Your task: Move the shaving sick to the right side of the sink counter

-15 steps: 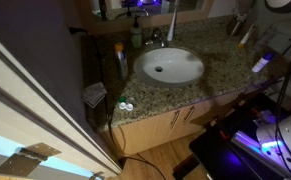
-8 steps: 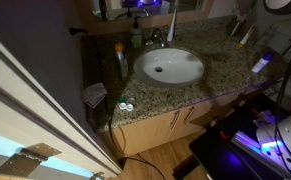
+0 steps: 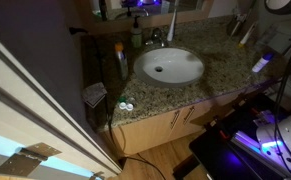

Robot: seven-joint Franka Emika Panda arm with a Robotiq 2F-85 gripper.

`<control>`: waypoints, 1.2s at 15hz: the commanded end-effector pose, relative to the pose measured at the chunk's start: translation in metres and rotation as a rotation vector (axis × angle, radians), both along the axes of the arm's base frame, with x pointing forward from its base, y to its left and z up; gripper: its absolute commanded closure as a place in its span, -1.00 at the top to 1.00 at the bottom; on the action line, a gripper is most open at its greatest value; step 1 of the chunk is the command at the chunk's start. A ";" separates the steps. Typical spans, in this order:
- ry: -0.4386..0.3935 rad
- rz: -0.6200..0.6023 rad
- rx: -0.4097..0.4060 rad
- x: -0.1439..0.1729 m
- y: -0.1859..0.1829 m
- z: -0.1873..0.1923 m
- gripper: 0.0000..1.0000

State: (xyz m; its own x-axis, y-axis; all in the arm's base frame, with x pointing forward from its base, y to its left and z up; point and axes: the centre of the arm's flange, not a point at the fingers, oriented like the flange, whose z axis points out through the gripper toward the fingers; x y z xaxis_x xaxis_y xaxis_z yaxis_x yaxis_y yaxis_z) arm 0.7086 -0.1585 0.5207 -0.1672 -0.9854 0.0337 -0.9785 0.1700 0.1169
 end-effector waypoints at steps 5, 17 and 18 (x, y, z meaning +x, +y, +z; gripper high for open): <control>-0.023 0.404 0.079 -0.093 -0.018 0.019 -0.93; -0.055 0.728 -0.104 -0.133 -0.069 0.110 -0.93; -0.039 0.783 -0.100 -0.143 -0.077 0.117 -0.93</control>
State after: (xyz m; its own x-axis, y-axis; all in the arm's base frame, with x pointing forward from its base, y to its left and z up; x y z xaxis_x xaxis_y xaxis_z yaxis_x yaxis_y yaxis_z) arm 0.6387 -0.2252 0.6436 0.4545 -0.8837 0.1119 -0.8905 -0.4478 0.0808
